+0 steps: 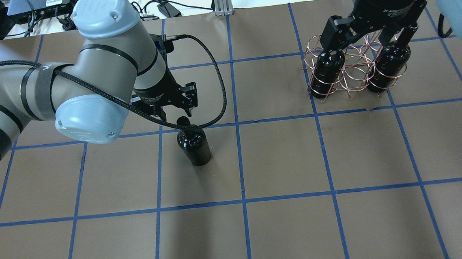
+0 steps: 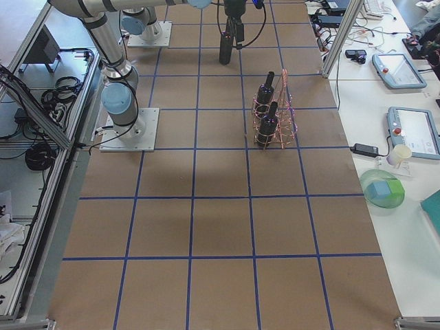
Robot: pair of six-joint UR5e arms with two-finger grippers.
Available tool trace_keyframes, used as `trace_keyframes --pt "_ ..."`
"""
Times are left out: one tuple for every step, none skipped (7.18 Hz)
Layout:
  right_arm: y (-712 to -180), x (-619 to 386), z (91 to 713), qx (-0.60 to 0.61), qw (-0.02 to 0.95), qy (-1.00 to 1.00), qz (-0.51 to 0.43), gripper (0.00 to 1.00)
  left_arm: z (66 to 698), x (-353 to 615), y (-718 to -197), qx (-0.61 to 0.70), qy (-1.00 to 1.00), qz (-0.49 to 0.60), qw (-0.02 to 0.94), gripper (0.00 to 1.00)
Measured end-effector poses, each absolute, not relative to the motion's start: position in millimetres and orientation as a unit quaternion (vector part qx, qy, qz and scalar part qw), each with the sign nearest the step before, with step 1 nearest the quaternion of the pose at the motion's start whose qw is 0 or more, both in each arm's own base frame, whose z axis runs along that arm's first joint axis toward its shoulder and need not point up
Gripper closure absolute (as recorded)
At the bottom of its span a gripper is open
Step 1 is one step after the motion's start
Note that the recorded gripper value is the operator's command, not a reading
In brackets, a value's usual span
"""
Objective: Place wine into wine basket
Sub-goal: 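Open the left gripper and raise it off the bottle, then reach the right gripper across to the upright bottle while the left arm withdraws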
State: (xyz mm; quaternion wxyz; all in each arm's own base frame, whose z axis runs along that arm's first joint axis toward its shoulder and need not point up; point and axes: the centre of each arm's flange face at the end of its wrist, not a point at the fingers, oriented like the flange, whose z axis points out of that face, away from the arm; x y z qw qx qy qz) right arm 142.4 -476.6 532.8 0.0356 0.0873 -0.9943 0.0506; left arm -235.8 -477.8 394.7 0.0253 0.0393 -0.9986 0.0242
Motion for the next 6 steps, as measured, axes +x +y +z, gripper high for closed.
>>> trace_keyframes --pt "-476.4 142.5 532.9 0.087 0.035 -0.994 0.051 0.00 414.5 -235.7 -478.1 0.040 -0.998 0.033 0.027 0.00" --pt "-476.2 142.9 533.0 0.086 0.034 -0.994 0.051 0.00 443.8 -234.4 -482.0 0.042 -0.998 0.042 0.030 0.00" --pt "-475.7 143.7 533.1 0.083 0.031 -0.995 0.051 0.00 482.6 -226.8 -489.6 0.049 -0.997 0.051 0.030 0.00" --pt "-475.1 144.6 533.4 0.076 0.028 -0.995 0.052 0.00 515.1 -204.3 -501.4 0.063 -0.996 0.057 0.029 0.00" --pt "-474.5 145.8 533.6 0.063 0.025 -0.996 0.052 0.00 532.5 -167.8 -514.7 0.067 -0.996 0.059 0.025 0.00" --pt "-473.4 152.4 533.5 0.044 0.013 -0.998 0.054 0.00 541.6 -131.1 -522.9 0.059 -0.996 0.060 0.020 0.00"
